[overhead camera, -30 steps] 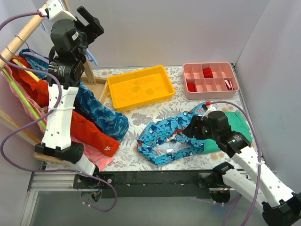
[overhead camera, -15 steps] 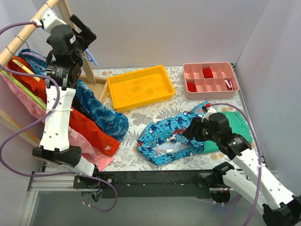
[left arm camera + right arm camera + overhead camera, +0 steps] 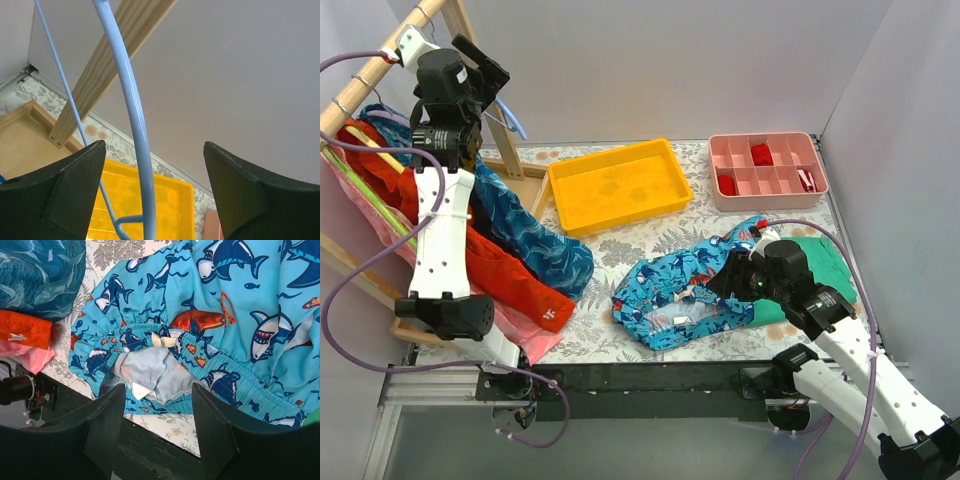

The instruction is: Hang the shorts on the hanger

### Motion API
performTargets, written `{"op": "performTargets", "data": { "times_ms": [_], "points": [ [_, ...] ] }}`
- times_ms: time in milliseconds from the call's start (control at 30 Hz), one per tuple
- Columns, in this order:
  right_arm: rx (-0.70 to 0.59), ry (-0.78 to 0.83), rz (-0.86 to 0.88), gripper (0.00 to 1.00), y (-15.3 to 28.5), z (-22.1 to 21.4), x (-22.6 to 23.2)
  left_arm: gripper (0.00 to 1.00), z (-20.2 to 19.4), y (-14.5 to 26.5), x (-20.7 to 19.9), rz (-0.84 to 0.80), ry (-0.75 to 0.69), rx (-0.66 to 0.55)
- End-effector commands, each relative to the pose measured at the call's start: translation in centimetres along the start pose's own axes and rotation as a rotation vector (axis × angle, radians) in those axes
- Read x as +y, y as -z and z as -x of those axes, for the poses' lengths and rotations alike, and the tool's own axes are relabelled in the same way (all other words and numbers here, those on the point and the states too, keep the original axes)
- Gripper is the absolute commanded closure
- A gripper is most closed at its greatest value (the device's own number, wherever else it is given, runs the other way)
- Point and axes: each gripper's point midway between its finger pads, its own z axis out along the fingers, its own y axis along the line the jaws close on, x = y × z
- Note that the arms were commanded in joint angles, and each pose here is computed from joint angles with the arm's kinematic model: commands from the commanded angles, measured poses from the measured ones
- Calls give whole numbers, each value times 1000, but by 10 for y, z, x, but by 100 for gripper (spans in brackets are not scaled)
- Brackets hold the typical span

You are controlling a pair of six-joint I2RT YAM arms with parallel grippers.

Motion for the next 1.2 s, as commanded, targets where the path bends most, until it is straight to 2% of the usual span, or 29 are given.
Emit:
{"op": "performTargets", "data": {
  "times_ms": [0,133,167,267,300,500,600,700,967,1167],
  "points": [
    [-14,5,24,37,1,4,5,23,-1,-8,-9,-38,30,21],
    [-16,9,21,36,1,5,5,28,-5,-15,-14,-54,41,28],
    [-16,8,18,36,1,5,4,34,-6,-16,-14,-55,41,29],
    [-16,8,18,37,1,5,4,41,-3,-13,-17,-77,49,16],
    [-15,9,19,36,1,4,4,48,-6,-14,-15,-72,49,20],
    [-16,7,21,36,1,4,4,69,-1,-7,-23,-128,51,-1],
    [-18,6,24,37,1,5,5,73,3,-2,-28,-155,51,-6],
    [-18,6,24,36,0,6,6,81,5,1,-31,-177,45,-13],
    [-18,6,23,36,-2,8,7,92,18,17,-48,-279,12,-48],
    [-19,8,25,37,-2,12,9,93,21,33,-60,-369,14,-60]
  ]
}}
